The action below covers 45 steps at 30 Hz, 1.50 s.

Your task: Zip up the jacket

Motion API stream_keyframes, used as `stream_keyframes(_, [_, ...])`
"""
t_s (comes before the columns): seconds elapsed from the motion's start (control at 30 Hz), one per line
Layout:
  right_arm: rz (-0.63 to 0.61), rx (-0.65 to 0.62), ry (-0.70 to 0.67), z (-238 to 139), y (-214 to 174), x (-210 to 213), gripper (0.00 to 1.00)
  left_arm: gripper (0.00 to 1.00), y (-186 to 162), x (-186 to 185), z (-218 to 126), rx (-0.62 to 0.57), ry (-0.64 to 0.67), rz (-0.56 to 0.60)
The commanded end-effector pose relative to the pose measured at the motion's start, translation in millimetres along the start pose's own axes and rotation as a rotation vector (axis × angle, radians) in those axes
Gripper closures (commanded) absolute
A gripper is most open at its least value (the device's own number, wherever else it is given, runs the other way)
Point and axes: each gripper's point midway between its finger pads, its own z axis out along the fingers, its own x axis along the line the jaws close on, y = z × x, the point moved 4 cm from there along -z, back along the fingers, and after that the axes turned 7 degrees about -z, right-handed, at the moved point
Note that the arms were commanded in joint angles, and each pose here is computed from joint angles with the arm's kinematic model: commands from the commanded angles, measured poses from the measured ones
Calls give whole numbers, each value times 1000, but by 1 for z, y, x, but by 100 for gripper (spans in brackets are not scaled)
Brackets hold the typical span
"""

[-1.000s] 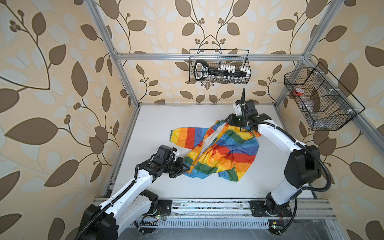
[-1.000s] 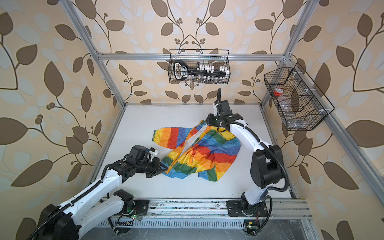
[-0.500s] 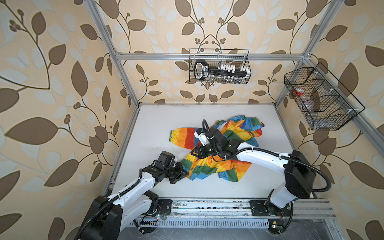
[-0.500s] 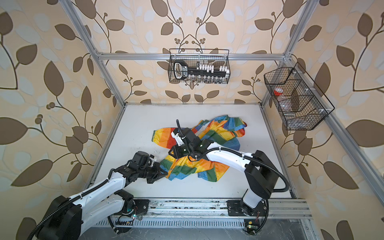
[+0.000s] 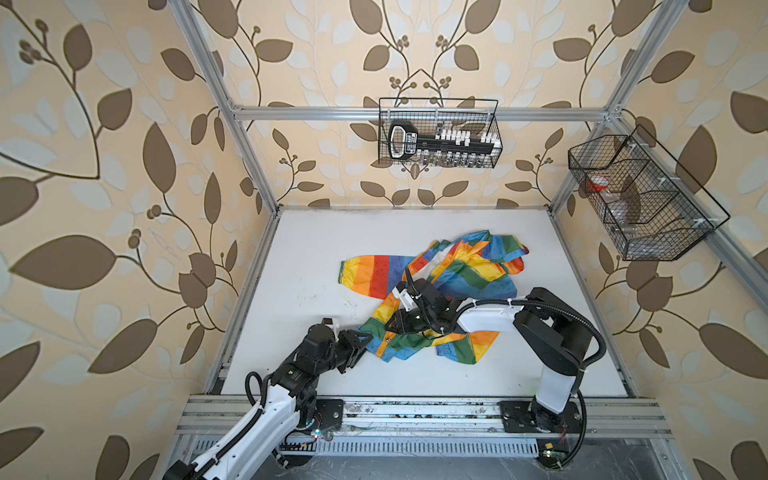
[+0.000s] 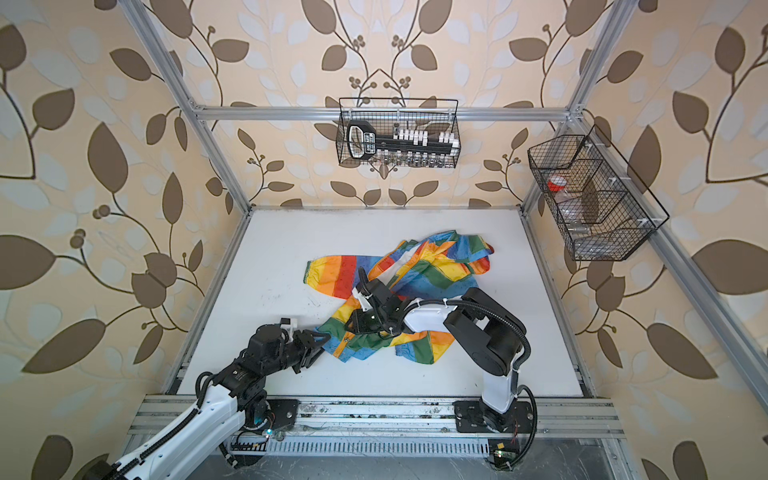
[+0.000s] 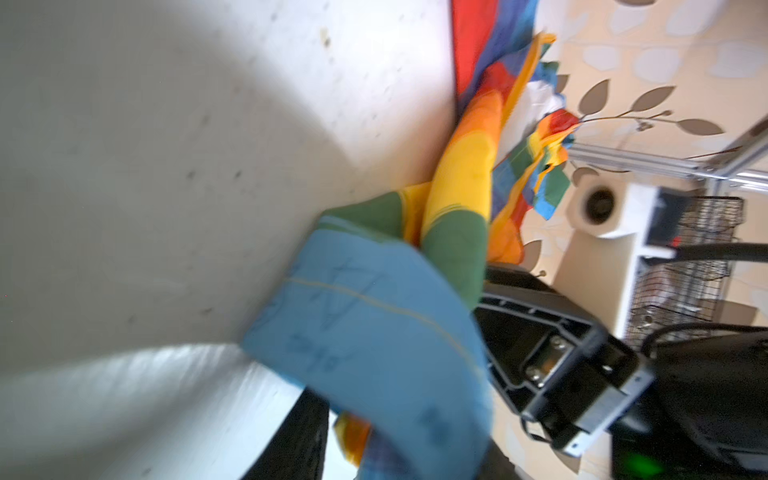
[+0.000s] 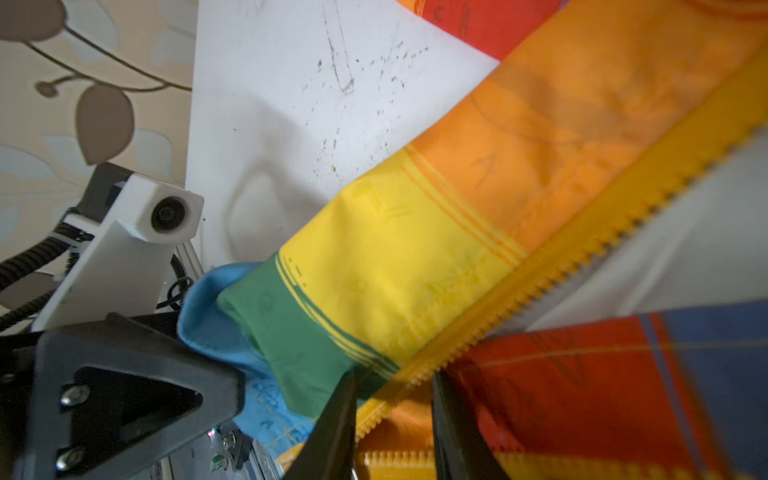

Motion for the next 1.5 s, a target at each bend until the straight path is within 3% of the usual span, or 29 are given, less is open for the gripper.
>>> stream_keyframes(0.0, [98, -35, 128, 6, 0, 3, 68, 54, 4, -3, 3, -41, -54, 11])
stream_keyframes(0.37, [160, -91, 168, -3, 7, 3, 69, 55, -20, -22, 24, -2, -45, 179])
stream_keyframes(0.47, [177, -100, 165, -5, 8, -1, 69, 56, -23, -22, 33, 10, -43, 179])
stream_keyframes(0.7, [210, -109, 206, -3, 6, 1, 69, 56, -37, -45, 45, -16, -120, 292])
stream_keyframes(0.9, [227, -118, 235, -5, 7, 5, 69, 55, -37, -54, 45, -70, -168, 313])
stream_keyframes(1.17, [225, -144, 264, -16, 15, 14, 69, 76, -36, -55, 44, -85, -138, 348])
stream_keyframes(1.37, [205, -174, 278, -35, 25, 20, 69, 99, -35, -54, 45, -96, -137, 367])
stream_keyframes(1.47, [192, -199, 270, -52, 29, 19, 69, 100, -34, -56, 43, -110, -148, 383])
